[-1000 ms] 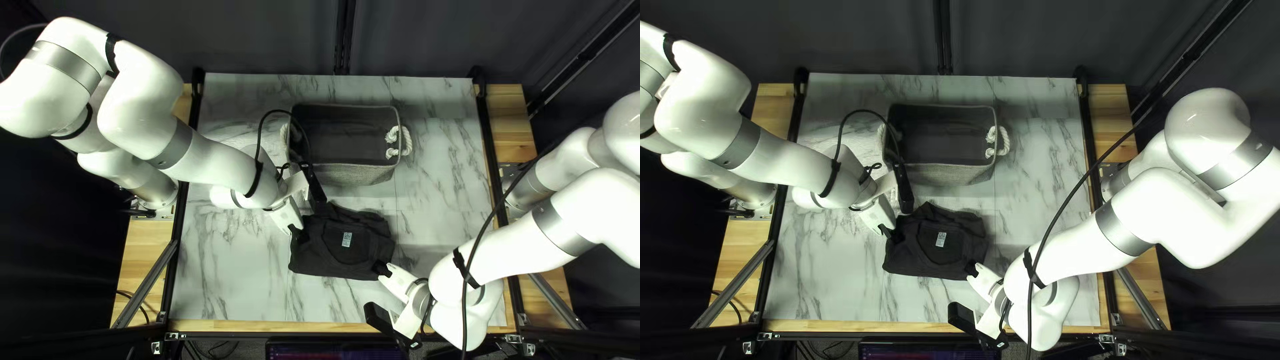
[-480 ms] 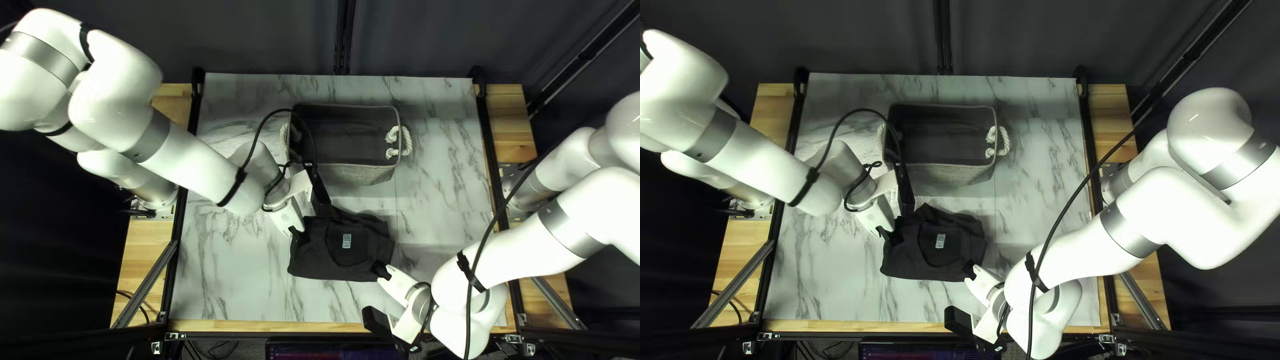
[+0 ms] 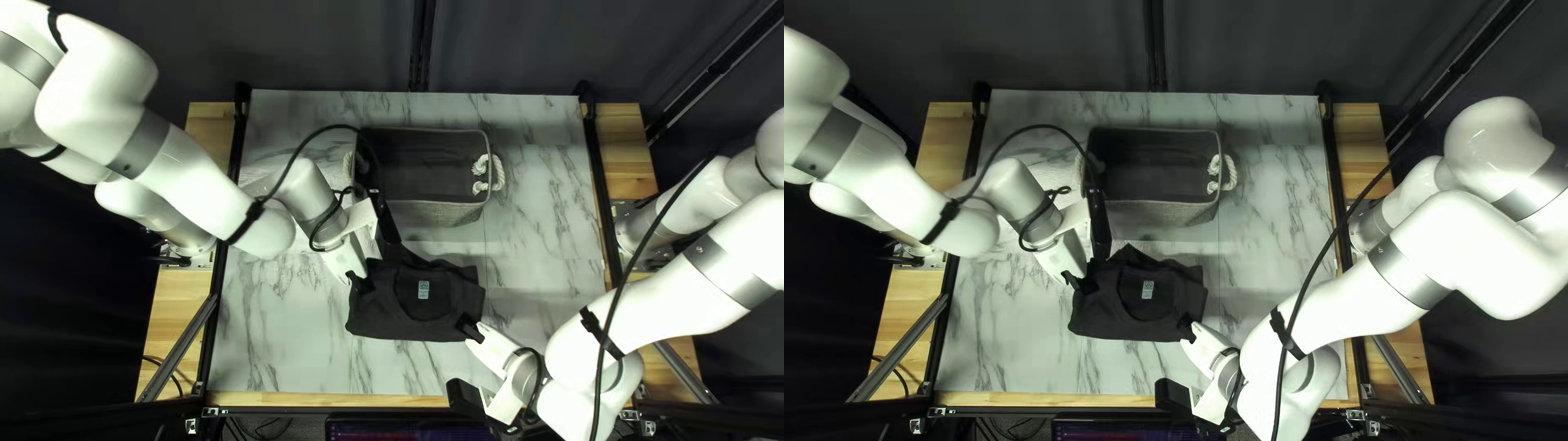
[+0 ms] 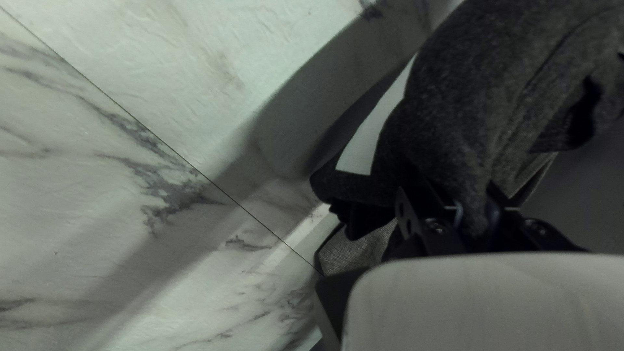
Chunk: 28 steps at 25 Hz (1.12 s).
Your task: Pick up a folded sweatshirt and place it into a fabric basket
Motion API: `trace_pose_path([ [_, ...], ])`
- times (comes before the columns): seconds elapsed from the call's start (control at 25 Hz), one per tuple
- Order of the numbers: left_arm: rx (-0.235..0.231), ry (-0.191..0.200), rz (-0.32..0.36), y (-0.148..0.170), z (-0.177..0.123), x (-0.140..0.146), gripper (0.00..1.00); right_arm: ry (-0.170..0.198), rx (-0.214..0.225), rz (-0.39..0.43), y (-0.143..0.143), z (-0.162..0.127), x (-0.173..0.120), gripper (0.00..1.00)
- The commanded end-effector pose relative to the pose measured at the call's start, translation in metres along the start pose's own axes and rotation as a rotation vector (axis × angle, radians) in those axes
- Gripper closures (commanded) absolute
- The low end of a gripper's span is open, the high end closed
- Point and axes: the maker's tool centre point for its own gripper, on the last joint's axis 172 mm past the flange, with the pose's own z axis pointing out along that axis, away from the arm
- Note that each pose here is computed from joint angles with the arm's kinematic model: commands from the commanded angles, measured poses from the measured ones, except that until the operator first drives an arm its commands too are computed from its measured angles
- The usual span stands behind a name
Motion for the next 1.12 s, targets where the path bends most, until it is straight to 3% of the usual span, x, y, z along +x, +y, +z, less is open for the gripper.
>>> trace_pose_path([
  [0.04, -0.002, -0.013, -0.010, -0.003, 0.022, -0.001, 1.00, 0.006, 0.014, 0.000, -0.011, 0.011, 0.006, 1.00],
  [0.36, -0.024, -0.032, -0.024, -0.007, 0.059, -0.005, 1.00, 0.036, 0.095, -0.005, -0.032, 0.039, 0.026, 1.00],
  [0.4, -0.025, -0.033, -0.025, -0.007, 0.059, -0.005, 1.00, 0.041, 0.099, -0.004, -0.033, 0.039, 0.026, 0.35],
  [0.44, -0.026, -0.034, -0.025, -0.008, 0.059, -0.005, 1.00, 0.048, 0.107, -0.001, -0.033, 0.039, 0.026, 0.00],
  [0.68, -0.031, -0.035, -0.028, -0.010, 0.061, -0.008, 1.00, 0.089, 0.136, 0.013, -0.030, 0.037, 0.028, 0.00],
  [0.88, -0.035, -0.031, -0.032, -0.013, 0.059, -0.008, 1.00, 0.196, 0.136, 0.039, -0.045, 0.024, 0.019, 0.00],
  [1.04, -0.036, -0.030, -0.032, -0.015, 0.060, -0.006, 1.00, 0.323, 0.151, 0.025, -0.068, 0.019, 0.006, 0.00],
  [1.12, -0.037, -0.030, -0.031, -0.016, 0.061, -0.007, 1.00, 0.370, 0.168, 0.009, -0.070, 0.022, 0.000, 0.00],
])
